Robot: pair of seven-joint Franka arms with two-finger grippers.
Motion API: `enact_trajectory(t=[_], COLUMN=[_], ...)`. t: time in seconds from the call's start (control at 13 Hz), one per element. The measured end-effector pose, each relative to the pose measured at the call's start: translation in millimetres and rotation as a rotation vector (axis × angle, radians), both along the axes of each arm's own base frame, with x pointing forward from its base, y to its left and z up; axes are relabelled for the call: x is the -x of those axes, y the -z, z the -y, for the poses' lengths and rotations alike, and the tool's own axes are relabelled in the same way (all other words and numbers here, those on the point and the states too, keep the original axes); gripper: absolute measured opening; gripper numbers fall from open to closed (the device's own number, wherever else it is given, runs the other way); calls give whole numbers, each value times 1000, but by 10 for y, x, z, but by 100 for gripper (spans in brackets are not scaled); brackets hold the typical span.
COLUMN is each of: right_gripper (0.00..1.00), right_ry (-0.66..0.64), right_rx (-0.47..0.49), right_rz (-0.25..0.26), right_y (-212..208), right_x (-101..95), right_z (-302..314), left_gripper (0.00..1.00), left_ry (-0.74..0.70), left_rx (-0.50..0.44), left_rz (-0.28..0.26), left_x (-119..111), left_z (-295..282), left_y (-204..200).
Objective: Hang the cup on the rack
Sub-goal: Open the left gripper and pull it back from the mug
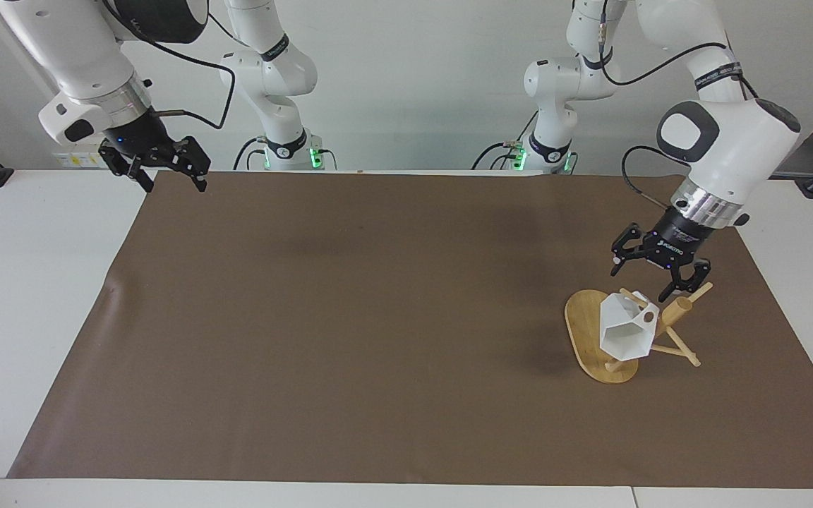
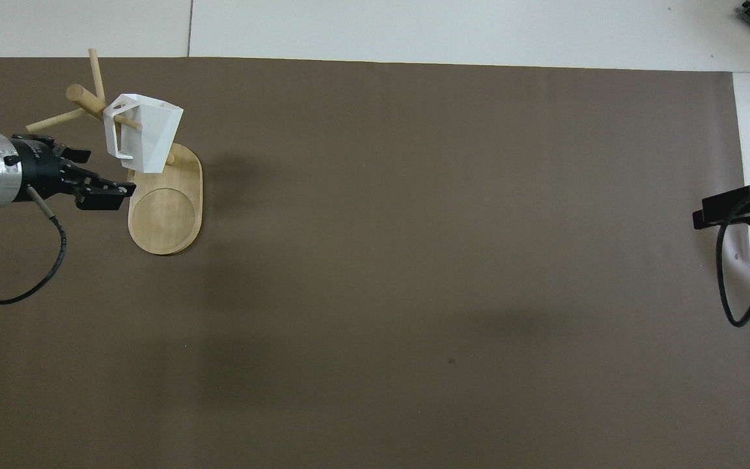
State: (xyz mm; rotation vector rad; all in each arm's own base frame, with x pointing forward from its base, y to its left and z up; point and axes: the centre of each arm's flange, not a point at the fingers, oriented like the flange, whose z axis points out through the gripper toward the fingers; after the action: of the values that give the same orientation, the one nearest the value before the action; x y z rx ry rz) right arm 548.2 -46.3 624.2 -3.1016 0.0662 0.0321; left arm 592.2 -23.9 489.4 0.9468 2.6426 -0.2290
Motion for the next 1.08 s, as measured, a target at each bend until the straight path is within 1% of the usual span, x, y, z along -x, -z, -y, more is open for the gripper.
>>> enact_trajectory(t=[0.08, 0.23, 0.46, 0.54, 0.77, 1.08], right_gripper=[100, 100, 100, 100, 100, 100], right_ry=[7, 11, 12, 12, 12, 11], right_rx=[1, 3, 6, 7, 7, 7], right_rz=[10, 28, 61, 67, 69, 69], right_y=[-6, -21, -45, -51, -52, -52], right_x=[-9, -27, -65, -72, -73, -74], right_z=[37, 60, 63, 63, 63, 56], left_gripper=[100, 100, 100, 100, 100, 100], left_ry=[29, 136, 371, 459, 736, 1204], left_rx=[-25, -70, -131, -148, -204, -301], left_rz=[-7, -21, -18, -8, 64, 184], left_x=[36, 145, 340, 400, 476, 484], left_z=[6, 15, 5, -4, -36, -65], left_y=[-66, -195, -417, -492, -677, -728])
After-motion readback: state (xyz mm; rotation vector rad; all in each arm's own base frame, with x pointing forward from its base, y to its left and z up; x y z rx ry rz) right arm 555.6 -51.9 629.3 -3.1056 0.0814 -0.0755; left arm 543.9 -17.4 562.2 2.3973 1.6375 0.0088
